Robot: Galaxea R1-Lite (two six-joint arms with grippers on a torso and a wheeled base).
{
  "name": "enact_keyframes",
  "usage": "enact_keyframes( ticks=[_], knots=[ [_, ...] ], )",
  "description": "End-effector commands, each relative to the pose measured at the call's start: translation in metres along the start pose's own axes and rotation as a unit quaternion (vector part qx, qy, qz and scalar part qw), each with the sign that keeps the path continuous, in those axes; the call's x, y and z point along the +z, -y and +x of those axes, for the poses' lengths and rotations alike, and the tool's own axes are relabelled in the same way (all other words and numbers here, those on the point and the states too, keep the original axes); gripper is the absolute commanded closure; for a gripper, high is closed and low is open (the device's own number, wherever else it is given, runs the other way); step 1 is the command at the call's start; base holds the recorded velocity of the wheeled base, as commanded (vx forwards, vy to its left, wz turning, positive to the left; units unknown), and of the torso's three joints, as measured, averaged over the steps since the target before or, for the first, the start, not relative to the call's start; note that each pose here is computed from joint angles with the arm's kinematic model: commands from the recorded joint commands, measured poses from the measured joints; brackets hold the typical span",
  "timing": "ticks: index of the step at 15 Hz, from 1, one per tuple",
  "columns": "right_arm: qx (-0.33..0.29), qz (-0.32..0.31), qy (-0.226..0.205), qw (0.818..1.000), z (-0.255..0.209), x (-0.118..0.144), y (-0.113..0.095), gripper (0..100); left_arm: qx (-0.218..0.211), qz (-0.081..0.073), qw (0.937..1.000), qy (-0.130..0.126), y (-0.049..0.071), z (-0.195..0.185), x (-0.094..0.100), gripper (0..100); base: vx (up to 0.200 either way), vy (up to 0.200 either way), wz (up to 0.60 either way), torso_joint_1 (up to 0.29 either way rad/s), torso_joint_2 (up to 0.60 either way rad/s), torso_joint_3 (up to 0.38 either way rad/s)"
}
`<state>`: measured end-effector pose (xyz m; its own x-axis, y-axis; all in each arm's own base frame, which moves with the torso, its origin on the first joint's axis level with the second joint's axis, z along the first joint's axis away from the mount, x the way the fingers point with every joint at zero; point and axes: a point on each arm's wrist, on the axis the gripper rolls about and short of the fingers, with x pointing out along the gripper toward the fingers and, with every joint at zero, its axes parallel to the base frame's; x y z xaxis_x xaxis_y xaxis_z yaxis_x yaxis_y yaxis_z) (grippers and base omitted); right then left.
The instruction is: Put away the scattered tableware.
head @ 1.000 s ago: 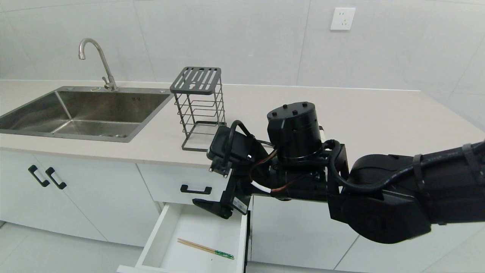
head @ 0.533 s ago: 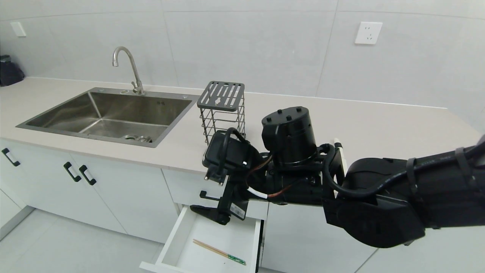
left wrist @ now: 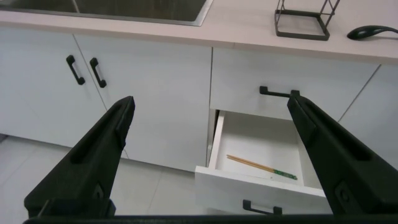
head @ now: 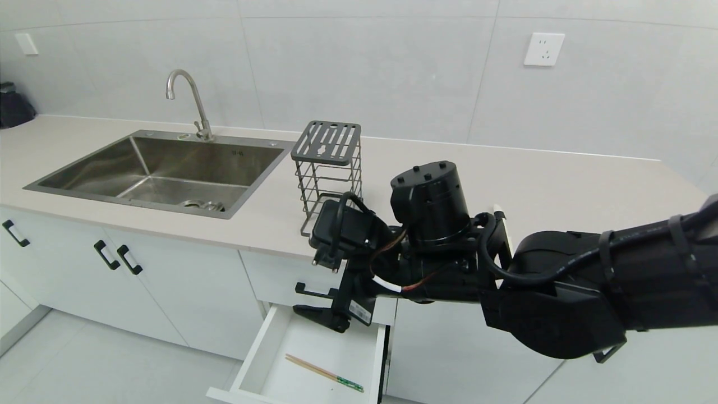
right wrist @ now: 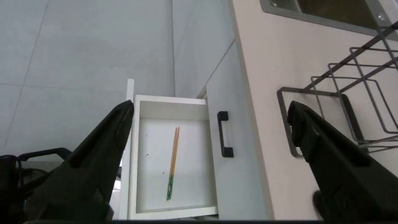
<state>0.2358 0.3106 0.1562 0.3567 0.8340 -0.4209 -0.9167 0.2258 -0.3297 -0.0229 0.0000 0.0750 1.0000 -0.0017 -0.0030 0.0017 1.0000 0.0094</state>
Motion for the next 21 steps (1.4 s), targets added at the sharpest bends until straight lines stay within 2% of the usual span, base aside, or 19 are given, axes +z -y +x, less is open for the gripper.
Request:
enact_keyframes(
  ticks=[1, 5, 10, 13, 14, 16, 18, 21],
  knots=[
    [-0.002, 0.0, 0.001, 1.0, -0.001, 0.0, 0.001, 0, 0.0, 0.0, 1.0, -0.001, 0.0, 0.0, 0.0, 0, 0.0, 0.0, -0.6, 0.012, 0.0, 0.012],
    [-0.01, -0.003, 0.016, 1.0, -0.001, 0.004, 0.003, 0, 0.0, 0.0, 1.0, 0.0, 0.0, 0.0, 0.0, 0, 0.0, 0.0, 0.0, 0.0, 0.0, 0.0],
    [-0.012, 0.003, 0.013, 1.0, -0.003, 0.001, 0.006, 0, 0.0, 0.0, 1.0, -0.001, 0.0, 0.0, 0.0, 0, 0.0, 0.0, 0.0, 0.0, 0.0, 0.0],
    [-0.03, 0.026, -0.005, 0.999, -0.009, -0.021, 0.02, 0, 0.0, 0.0, 1.0, -0.001, 0.0, 0.0, 0.0, 0, 0.0, 0.0, 0.0, 0.0, 0.0, 0.0],
    [-0.053, 0.071, -0.007, 0.996, -0.014, -0.039, 0.03, 0, 0.0, 0.0, 1.0, -0.001, 0.0, 0.0, 0.0, 0, 0.0, 0.0, 0.0, 0.0, 0.0, 0.0],
    [-0.084, 0.12, -0.007, 0.989, -0.023, -0.051, 0.044, 0, 0.0, 0.0, 1.0, -0.001, 0.0, 0.0, 0.0, 0, 0.0, 0.0, 0.0, 0.0, 0.0, 0.0],
    [-0.105, 0.127, -0.011, 0.986, -0.034, -0.057, 0.056, 0, 0.0, 0.0, 1.0, -0.001, 0.0, 0.0, 0.0, 0, 0.0, 0.0, 0.0, 0.0, 0.0, 0.0],
    [-0.142, 0.153, -0.041, 0.977, -0.056, -0.086, 0.076, 0, 0.0, 0.0, 1.0, -0.001, 0.0, 0.0, 0.0, 0, 0.0, 0.0, 0.0, 0.0, 0.0, 0.0]
  ],
)
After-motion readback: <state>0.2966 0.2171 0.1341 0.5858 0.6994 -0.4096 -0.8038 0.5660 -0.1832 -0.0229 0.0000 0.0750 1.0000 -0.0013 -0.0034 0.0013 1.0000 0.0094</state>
